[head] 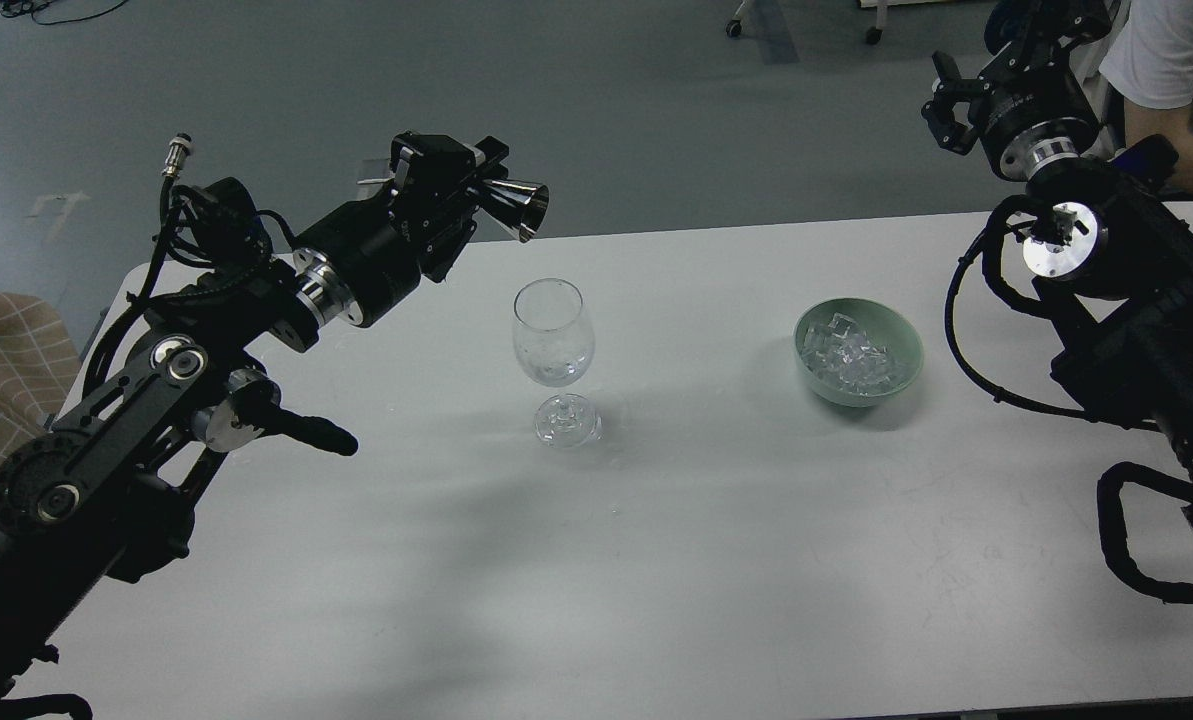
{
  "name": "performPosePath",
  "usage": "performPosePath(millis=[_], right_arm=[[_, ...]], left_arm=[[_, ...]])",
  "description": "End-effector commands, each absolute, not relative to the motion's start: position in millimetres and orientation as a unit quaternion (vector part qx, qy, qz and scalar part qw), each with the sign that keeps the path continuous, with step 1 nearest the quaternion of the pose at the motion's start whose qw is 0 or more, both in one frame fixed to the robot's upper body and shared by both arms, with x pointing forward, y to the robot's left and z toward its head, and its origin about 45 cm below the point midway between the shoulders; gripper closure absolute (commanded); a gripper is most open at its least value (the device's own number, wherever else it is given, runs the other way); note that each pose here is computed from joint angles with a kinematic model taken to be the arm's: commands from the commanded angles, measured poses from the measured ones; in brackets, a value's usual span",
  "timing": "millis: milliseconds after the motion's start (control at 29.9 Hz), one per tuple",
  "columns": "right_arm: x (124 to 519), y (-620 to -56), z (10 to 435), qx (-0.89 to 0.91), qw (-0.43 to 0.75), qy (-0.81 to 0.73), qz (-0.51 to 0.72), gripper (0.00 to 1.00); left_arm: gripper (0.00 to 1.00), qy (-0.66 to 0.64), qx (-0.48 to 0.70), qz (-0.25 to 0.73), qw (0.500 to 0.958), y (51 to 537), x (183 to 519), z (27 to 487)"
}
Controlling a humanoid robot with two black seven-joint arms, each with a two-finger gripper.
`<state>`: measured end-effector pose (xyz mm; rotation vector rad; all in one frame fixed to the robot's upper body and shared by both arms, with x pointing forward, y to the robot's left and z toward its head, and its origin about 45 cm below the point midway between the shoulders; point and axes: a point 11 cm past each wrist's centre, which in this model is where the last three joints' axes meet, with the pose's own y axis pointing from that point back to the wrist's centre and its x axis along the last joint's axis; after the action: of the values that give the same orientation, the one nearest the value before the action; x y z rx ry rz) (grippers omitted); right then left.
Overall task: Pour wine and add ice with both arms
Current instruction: 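Bring the jigger back upright and lower it to the table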
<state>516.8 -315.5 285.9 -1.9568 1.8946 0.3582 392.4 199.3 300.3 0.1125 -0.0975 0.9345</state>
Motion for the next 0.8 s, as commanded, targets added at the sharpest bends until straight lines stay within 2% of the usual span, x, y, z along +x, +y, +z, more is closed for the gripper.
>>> performPosePath(millis=[0, 201, 334, 535, 769], right_arm=[[516.4, -316.1, 284.5, -0.698, 0.195, 0.677, 0.129, 0.0], [514.4, -318.4, 279.2, -0.696, 0.191, 0.68, 0.131, 0.0], [512.6, -319.7, 274.4, -0.695, 0.189, 0.681, 0.134, 0.0], [512.2, -320.0, 273.0, -0.694, 0.187, 0.682, 0.135, 0.0], [509.5, -321.3, 265.0, -0.692, 0.18, 0.685, 0.139, 0.0]], left_arm=[[0.82, -0.03, 0.033, 0.45, 0.892, 199.3, 389.8, 297.0], [0.82, 0.09, -0.076, 0.447, 0.887, 210.2, 378.0, 283.4], [0.82, 0.168, -0.156, 0.452, 0.862, 234.3, 374.3, 280.0], [0.82, 0.246, -0.236, 0.474, 0.812, 268.7, 373.9, 254.4], [0.82, 0.322, -0.284, 0.556, 0.712, 316.2, 389.7, 193.7]])
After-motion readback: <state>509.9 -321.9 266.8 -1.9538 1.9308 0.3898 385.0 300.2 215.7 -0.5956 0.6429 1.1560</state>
